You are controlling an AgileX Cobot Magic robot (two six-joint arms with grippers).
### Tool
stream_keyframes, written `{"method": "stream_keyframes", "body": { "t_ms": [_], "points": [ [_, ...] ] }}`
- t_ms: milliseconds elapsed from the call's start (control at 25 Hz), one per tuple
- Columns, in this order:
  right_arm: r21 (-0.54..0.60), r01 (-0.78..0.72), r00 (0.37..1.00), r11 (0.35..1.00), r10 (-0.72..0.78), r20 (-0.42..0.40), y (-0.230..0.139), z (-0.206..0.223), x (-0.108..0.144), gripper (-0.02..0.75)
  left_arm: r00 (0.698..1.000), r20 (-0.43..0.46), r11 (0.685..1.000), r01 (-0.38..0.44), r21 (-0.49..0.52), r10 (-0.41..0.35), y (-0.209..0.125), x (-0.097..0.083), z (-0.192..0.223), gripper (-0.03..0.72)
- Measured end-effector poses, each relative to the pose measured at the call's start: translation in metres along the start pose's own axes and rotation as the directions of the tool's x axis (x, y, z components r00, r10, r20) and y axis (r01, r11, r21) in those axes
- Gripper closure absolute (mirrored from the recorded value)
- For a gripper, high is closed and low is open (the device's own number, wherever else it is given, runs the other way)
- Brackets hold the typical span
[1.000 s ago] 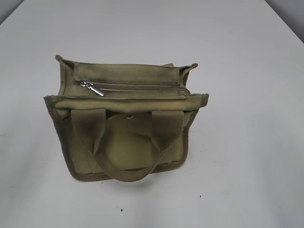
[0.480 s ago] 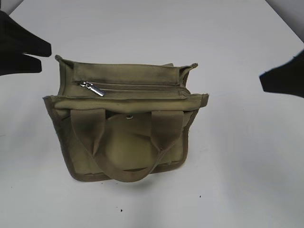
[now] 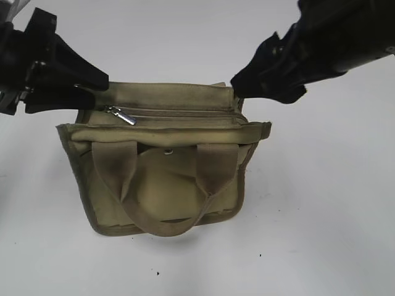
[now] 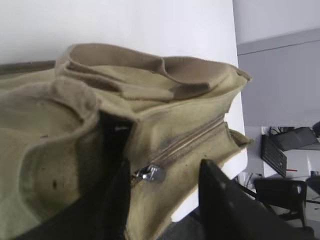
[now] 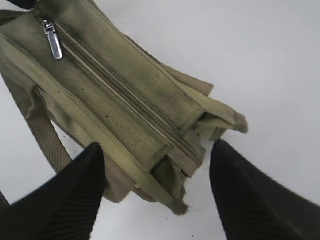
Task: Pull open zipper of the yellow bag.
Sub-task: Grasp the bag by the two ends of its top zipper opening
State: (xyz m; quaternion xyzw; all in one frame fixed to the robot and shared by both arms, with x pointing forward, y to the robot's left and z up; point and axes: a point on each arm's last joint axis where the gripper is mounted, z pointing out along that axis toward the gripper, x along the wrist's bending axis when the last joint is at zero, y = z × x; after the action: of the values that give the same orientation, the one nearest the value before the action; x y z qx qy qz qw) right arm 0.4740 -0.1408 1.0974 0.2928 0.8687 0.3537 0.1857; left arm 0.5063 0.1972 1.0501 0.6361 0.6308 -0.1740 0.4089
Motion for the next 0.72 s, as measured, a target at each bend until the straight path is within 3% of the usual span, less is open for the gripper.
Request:
{"method": "stream_keyframes", "body": {
  "t_ms": [160, 520, 720],
  "points": [
    [0.011, 0.04, 0.999, 0.999, -0.04, -0.036, 0.008, 0.022, 0.009, 0.227, 1.0, -0.019, 0.999, -0.007, -0.034, 0.006, 0.003, 0.0, 0.004, 0.34],
    [0.001, 0.106, 0.992, 0.994, -0.106, -0.075, 0.015, 0.036, 0.025, 0.227, 0.999, -0.039, 1.0, 0.022, -0.005, -0.022, 0.008, 0.011, 0.017, 0.34],
    [-0.007, 0.106, 0.992, 0.994, -0.106, -0.072, 0.016, 0.036, 0.025, 0.227, 1.0, -0.018, 0.999, -0.023, 0.031, 0.024, 0.016, -0.001, 0.012, 0.34]
  ]
}}
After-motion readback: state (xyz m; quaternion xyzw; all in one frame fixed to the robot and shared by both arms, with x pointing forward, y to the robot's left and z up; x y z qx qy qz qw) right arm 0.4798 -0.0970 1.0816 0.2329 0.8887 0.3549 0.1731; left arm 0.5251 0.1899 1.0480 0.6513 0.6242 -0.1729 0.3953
